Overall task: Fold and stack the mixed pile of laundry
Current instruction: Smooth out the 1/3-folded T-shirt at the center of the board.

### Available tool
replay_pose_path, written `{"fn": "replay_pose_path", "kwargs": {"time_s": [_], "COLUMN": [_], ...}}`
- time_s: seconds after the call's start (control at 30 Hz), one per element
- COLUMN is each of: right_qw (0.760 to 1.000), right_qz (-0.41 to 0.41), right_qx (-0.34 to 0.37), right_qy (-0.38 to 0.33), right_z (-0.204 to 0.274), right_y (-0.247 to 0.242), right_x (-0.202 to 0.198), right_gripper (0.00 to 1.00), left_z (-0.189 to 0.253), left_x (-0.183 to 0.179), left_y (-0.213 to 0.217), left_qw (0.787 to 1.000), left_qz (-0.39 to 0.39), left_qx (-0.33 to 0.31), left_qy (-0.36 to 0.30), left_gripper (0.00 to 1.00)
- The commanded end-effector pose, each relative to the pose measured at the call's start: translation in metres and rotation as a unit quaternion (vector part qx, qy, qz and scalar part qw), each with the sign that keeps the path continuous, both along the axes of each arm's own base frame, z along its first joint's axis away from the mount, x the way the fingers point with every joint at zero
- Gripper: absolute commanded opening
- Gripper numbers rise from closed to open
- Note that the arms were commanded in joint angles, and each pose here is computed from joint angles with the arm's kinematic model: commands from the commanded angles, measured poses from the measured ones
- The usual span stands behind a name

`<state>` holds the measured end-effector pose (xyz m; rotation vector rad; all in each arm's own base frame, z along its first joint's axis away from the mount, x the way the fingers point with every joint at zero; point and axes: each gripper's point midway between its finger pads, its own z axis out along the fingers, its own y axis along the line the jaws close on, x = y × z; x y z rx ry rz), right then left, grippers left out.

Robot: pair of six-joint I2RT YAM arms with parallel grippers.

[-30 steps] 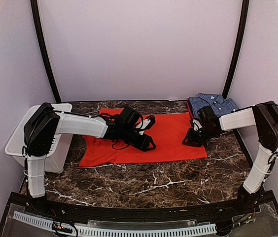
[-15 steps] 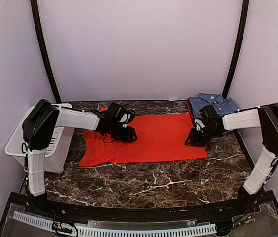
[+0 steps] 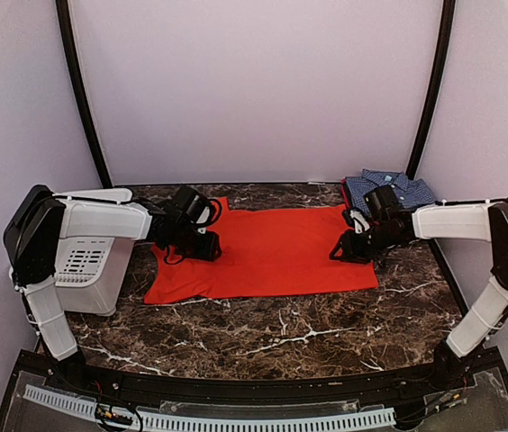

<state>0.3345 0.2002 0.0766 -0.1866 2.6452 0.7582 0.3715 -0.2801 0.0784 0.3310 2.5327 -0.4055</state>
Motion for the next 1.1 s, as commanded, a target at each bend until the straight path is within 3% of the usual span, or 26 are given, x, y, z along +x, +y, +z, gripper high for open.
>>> {"fn": "replay_pose_path", "kwargs": {"time_s": [0.0,0.3,0.53,1.07], "right_qw": [0.999,0.995,0.994,0.994], "right_qz": [0.049,0.095,0.103,0.108], "right_qx": [0.006,-0.008,-0.007,-0.013], "right_qy": [-0.002,0.010,0.020,0.030], "right_z": [0.003,-0.009,-0.018,-0.026], "right_y": [0.028,0.066,0.073,0.072], "right_x": [-0.012,-0.026,-0.031,-0.039], "right_gripper": [0.36,0.34,0.33,0.32], "left_z": [-0.022,-0.041,-0.047,0.012], "left_x": [-0.003,0.023,0.032,0.111], "left_y": [0.033,0.048,0.047,0.025], "left_qw": [0.996,0.987,0.986,0.983], "left_qz": [0.051,0.069,0.064,0.067], "left_qx": [0.065,0.142,0.153,0.151], "left_qy": [0.021,0.018,0.019,-0.080], "left_gripper": [0.45,0.41,0.39,0.40]}}
